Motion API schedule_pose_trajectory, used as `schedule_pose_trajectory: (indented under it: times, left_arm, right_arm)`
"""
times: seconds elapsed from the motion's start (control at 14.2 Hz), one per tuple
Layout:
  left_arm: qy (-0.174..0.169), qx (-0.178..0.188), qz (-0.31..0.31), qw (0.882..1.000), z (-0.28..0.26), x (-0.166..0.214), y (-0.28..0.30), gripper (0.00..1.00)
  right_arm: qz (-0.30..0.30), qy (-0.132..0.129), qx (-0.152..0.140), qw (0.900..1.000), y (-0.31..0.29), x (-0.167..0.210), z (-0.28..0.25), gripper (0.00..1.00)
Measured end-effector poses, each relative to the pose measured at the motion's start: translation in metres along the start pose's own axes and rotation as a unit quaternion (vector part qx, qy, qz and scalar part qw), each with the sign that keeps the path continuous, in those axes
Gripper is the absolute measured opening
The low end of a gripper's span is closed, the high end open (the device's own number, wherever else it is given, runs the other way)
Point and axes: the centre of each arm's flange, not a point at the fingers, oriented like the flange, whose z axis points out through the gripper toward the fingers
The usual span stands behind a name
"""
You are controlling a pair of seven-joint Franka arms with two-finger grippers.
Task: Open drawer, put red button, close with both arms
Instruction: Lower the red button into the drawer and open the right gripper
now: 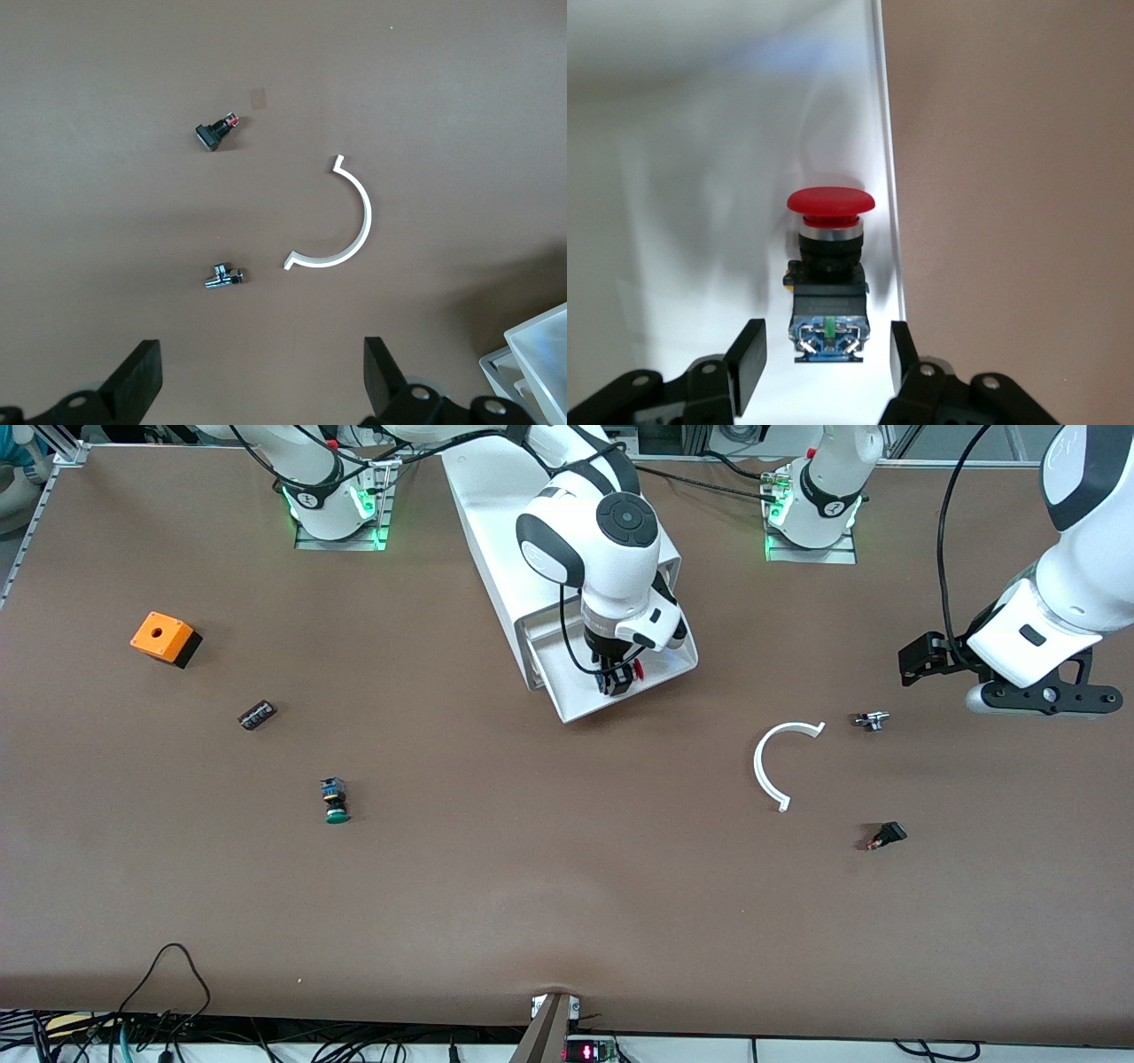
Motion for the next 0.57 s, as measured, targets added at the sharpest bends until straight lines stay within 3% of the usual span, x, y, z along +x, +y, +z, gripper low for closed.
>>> schedule_pose_trajectory:
  times: [0.07,0.28,0.57]
  left_arm:
    - [0.000,0.000,0.000,1.000,0.000,0.000,0.000,1.00]
    - [0.000,0.000,0.000,1.000,0.000,0.000,0.000,1.00]
    - [0.000,0.000,0.000,1.000,0.000,0.000,0.000,1.00]
  right_arm:
    - [0.000,0.000,-0.001,1.000,0.000,0.000,-0.001,0.69]
    - [0.002,0.004,-0.008,1.000,0.002,-0.002,-0.012,0.98]
    - [0.018,0.015,-0.028,0.999,0.009,-0.018,-0.057,1.00]
